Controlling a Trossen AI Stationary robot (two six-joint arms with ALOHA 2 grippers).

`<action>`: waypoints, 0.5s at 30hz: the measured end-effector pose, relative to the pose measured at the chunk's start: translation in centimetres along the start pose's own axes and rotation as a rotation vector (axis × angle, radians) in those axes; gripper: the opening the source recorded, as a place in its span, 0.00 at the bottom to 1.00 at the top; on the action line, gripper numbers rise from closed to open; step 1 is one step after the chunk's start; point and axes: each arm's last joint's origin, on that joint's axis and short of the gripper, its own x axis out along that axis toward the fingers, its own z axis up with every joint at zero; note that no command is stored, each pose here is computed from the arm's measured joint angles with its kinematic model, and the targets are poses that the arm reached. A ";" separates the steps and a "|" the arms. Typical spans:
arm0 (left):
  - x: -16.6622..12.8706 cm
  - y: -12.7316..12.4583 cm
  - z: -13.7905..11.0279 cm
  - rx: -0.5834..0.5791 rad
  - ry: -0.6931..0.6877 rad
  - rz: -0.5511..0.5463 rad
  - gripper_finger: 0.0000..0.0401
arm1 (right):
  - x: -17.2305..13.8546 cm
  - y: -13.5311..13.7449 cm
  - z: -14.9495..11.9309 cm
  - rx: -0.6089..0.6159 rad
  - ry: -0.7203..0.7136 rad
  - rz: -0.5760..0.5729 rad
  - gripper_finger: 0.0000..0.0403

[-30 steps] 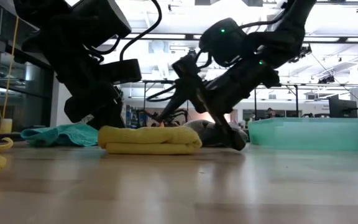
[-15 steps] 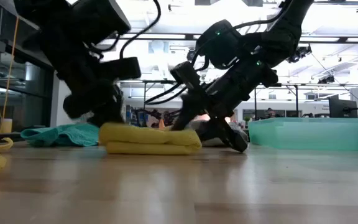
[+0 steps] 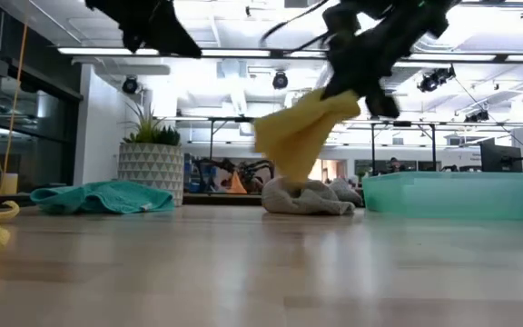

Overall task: Fold microfiber towels
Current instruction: Put the folded yellow microfiber cloth into the green bin

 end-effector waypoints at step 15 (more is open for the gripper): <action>-0.3 1.2 0.4 -0.135 -0.011 0.004 0.00 | -13.7 -7.0 0.4 0.030 -0.142 -0.240 0.00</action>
